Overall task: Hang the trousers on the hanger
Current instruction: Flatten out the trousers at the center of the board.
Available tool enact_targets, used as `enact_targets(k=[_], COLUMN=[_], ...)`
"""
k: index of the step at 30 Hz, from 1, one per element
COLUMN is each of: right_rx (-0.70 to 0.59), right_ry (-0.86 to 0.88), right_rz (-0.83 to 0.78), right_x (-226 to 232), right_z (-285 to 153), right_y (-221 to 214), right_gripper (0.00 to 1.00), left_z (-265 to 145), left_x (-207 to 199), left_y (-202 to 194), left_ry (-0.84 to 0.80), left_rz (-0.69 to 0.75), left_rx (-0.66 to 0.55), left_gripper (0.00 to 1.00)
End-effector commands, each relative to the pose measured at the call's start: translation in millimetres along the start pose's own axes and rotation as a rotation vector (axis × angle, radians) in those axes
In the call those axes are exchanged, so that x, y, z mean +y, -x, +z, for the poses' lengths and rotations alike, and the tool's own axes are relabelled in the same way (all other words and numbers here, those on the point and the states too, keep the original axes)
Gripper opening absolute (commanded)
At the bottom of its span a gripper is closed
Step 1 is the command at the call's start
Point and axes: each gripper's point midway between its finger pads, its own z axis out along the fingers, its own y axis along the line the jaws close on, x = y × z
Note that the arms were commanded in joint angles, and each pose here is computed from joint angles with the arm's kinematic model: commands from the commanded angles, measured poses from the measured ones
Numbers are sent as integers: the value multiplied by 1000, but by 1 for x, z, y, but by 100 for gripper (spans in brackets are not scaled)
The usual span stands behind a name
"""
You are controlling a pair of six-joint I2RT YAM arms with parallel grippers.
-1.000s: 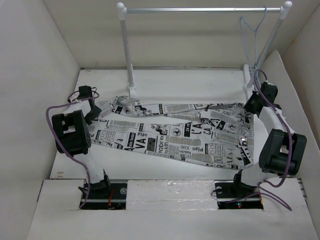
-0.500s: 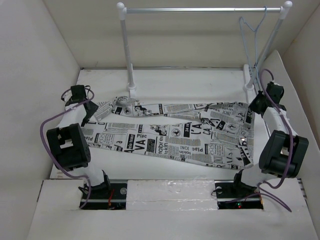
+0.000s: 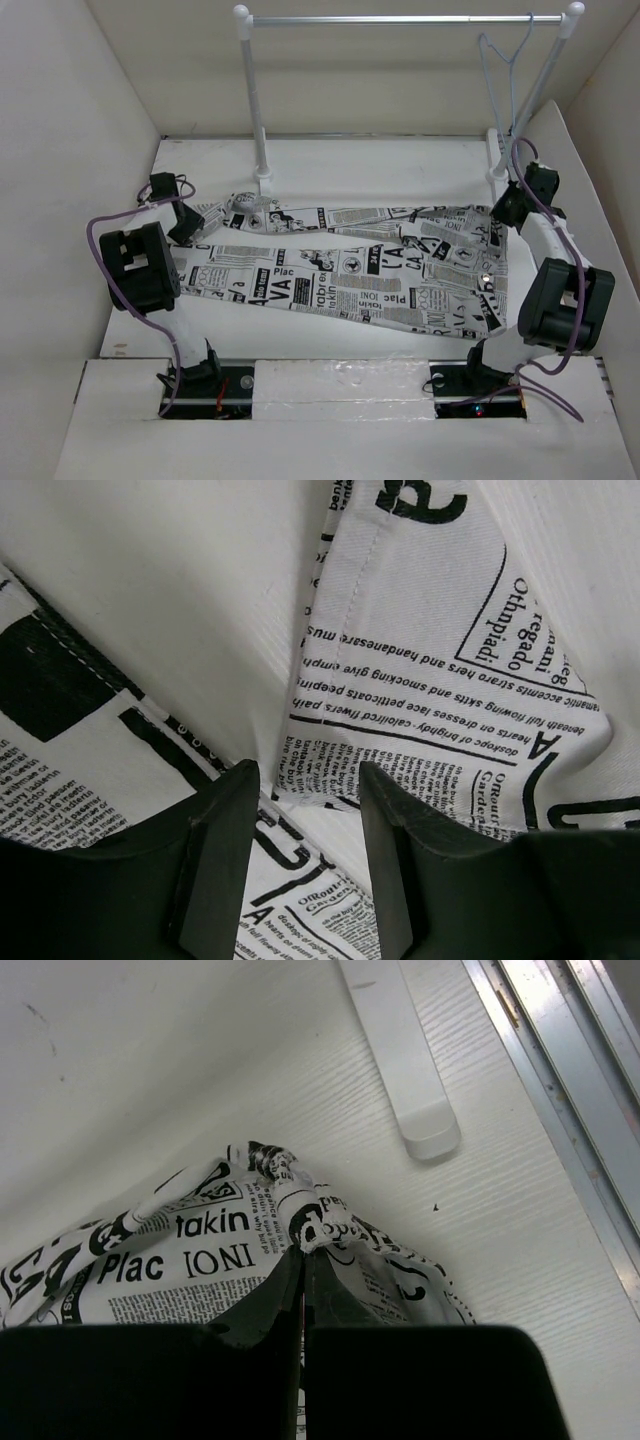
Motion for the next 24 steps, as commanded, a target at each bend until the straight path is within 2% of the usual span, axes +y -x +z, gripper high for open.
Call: enact_targets(k=[1, 2, 3, 7, 8, 9, 14, 16, 20, 24], right_rx=[-41, -39, -39, -49, -56, -56, -74, -84, -101, -90], right_ry=[29, 25, 31, 33, 32, 32, 35, 21, -13, -73], right_rz=[1, 4, 4, 9, 10, 10, 18, 18, 36, 84], right_x=[10, 9, 13, 15, 15, 15, 15, 11, -1, -17], right_z=[5, 6, 6, 6, 6, 6, 2, -2, -5, 7], right_y=[10, 8, 7, 12, 15, 16, 26, 31, 38, 39], right_gripper=[0, 0, 0, 0, 0, 0, 0, 0, 0, 0], left_z=[2, 3, 4, 4, 4, 4, -8, -30, -92, -172], left_x=[-3, 1, 8, 10, 9, 5, -6, -17, -34, -39], left_y=[-4, -7, -12, -13, -13, -11, -1, 9, 18, 28], left_ry=[-13, 2, 23, 24, 21, 10, -29, -86, -224, -355], left_rz=[37, 36, 34, 48, 53, 57, 41, 30, 2, -41], left_rx=[1, 7, 13, 12, 21, 20, -3, -45, -105, -217], left_gripper=[39, 38, 31, 24, 15, 0, 0, 0, 0, 0])
